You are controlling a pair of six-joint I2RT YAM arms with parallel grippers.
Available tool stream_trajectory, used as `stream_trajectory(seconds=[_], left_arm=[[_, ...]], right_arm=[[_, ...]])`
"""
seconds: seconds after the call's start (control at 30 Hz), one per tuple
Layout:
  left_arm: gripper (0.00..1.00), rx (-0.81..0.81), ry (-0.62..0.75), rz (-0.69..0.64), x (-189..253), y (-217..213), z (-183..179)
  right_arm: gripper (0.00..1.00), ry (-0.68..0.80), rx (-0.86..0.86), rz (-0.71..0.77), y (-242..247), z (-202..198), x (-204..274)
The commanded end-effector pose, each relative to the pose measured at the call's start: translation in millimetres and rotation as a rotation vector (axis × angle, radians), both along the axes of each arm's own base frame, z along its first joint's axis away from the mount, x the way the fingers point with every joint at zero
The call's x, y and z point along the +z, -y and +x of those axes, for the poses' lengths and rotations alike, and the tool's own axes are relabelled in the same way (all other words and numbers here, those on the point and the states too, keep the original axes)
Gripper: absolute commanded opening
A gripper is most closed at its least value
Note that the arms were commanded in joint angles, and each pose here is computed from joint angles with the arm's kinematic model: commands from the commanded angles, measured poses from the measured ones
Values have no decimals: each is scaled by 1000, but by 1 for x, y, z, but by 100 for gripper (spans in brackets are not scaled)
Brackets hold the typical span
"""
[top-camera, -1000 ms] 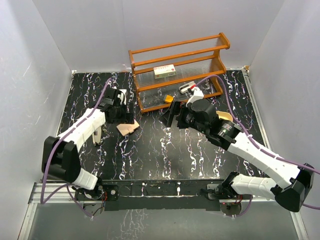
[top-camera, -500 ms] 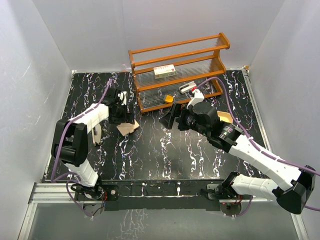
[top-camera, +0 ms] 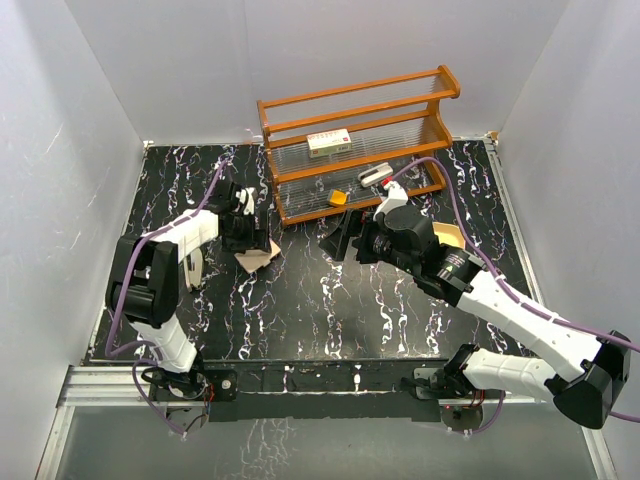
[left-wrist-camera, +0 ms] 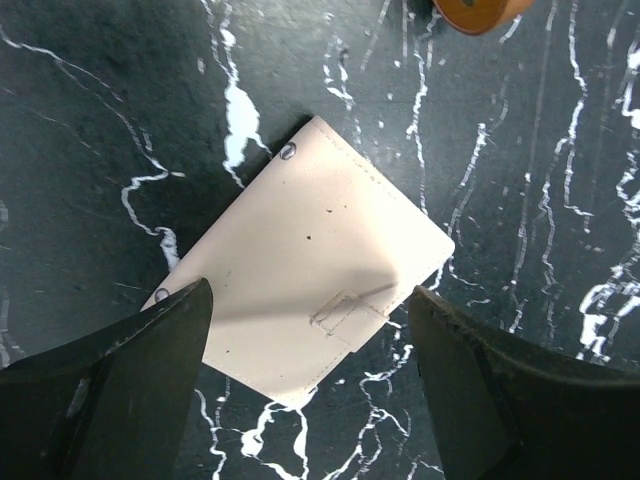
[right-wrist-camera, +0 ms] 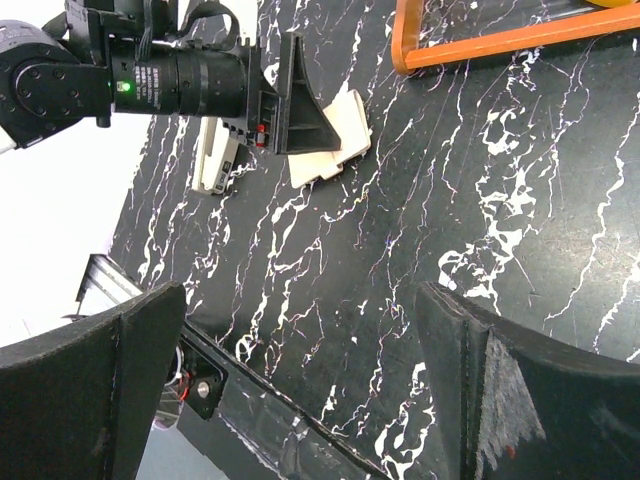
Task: Put the credit cards into the card holder
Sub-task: Move the card holder to the center of the board, then adjust the card holder at the center of the board.
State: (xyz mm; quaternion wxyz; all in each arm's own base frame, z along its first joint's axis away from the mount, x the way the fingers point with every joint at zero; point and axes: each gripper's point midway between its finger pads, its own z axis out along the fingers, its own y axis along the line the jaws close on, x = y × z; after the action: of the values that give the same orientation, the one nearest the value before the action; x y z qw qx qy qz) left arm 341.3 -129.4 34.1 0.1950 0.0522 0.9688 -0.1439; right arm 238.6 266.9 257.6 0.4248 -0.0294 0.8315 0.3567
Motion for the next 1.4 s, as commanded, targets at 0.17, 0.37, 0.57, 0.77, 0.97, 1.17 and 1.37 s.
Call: stream_trajectory(seconds=[0.17, 0.37, 0.57, 0.77, 0.97, 1.17, 1.37], left_arm=[[70, 17, -183, -237, 13, 43, -67], [65, 32, -191, -399, 44, 69, -84], [59, 89, -135, -200, 42, 37, -73], [43, 121, -164, -159, 25, 30, -70], [35, 117, -224, -128, 4, 25, -79], [29, 107, -263, -134, -7, 25, -91], [22, 102, -302, -151, -17, 27, -103]], right_arm=[[98, -33, -60, 33, -1, 9, -3], [97, -124, -50, 45, -12, 7, -21], [88, -244, -52, 131, -29, 4, -43], [59, -295, -14, 231, -54, 7, -67], [51, -353, 21, 195, -82, 18, -100], [54, -404, 58, 148, -111, 23, -137], [59, -436, 44, 162, -122, 26, -161]])
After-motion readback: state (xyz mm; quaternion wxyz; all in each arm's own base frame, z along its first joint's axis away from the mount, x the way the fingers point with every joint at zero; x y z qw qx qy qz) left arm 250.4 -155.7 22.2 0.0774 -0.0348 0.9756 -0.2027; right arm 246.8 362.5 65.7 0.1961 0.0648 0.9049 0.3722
